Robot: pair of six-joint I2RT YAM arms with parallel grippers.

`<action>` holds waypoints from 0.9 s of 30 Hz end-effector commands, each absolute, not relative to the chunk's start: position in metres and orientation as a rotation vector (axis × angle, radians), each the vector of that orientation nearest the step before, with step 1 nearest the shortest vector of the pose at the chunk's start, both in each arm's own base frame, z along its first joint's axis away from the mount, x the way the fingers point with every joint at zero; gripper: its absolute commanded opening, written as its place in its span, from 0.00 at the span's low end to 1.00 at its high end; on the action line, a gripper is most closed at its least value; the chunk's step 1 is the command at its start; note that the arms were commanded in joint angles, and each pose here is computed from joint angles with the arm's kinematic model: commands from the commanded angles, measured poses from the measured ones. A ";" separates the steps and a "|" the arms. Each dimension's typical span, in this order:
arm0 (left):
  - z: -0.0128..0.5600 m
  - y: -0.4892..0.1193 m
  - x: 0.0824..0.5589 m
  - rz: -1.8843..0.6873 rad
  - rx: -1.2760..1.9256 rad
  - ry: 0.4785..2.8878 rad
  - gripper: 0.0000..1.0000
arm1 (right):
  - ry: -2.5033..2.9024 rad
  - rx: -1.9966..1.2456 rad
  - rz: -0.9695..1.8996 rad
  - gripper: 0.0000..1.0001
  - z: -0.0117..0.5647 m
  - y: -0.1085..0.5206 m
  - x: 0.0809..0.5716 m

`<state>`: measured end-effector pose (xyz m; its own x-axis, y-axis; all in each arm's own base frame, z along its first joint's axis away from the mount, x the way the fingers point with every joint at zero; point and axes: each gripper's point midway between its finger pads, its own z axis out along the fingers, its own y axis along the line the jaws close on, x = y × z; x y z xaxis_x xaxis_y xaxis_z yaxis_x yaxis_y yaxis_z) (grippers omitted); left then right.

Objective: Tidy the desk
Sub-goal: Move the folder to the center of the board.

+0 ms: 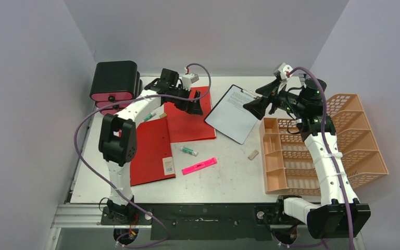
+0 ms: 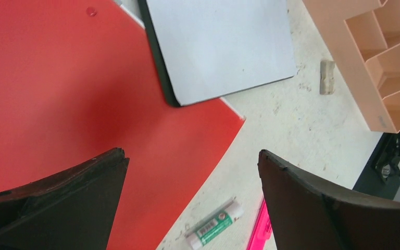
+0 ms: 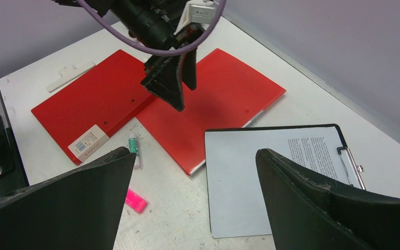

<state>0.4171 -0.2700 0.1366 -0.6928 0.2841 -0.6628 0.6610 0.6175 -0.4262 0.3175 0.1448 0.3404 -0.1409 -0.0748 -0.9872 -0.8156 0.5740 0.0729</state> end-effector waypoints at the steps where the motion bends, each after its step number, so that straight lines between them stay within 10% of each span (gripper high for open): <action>1: 0.139 -0.299 0.424 -1.023 0.706 2.347 0.96 | 1.558 -0.775 0.736 0.90 0.347 0.144 0.325; 27: 0.075 -0.344 0.436 -1.188 0.575 2.544 0.86 | 1.547 -0.774 0.725 0.90 0.350 0.143 0.323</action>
<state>0.4301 -0.3352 0.0661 -0.8849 0.2493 -0.3934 0.4597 0.6030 -0.6520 0.3189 0.1438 0.3391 -0.1410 -0.0753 -0.9871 -0.8116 0.5799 0.0717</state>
